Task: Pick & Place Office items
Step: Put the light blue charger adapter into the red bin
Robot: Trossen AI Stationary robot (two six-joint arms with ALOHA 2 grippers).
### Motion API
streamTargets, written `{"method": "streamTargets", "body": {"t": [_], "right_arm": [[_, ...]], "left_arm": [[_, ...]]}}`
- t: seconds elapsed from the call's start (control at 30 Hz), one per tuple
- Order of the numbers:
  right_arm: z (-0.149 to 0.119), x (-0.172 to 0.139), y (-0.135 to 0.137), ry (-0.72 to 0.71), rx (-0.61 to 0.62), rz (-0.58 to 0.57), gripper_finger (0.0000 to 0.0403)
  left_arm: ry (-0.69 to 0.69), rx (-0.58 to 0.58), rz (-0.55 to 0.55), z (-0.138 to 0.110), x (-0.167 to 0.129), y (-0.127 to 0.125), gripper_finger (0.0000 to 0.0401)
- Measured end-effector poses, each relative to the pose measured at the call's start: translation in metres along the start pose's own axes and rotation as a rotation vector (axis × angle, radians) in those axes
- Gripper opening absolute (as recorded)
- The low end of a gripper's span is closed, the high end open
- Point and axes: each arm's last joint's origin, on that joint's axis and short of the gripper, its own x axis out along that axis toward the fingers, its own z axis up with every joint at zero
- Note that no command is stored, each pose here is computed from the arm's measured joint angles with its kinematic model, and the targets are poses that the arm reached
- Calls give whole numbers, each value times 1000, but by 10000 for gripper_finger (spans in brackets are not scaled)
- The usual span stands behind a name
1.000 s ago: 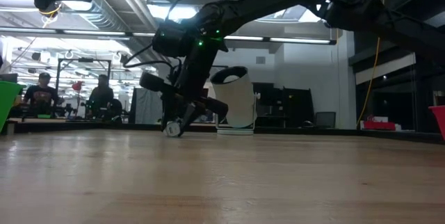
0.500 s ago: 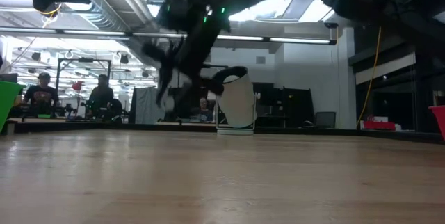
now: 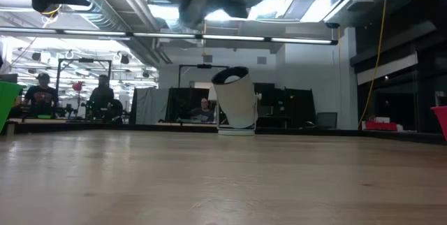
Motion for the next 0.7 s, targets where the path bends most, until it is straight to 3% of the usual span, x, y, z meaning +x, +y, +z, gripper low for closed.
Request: {"method": "streamTargets", "body": {"t": [0.17, 0.33, 0.53, 0.7], "right_arm": [[-39, -50, 19, 93, -51, -45, 143], [-89, -84, 33, 223, -82, -182, 144], [-145, -90, 61, 302, -88, -181, 144], [-192, -70, 62, 387, -73, -310, 144]], "left_arm": [[0, 1, 1, 0, 0, 0, 239], [0, 1, 2, 0, 0, 0, 239], [-1, -4, 1, 0, 0, 0, 239], [-1, -14, 1, 0, 0, 0, 239]]}}
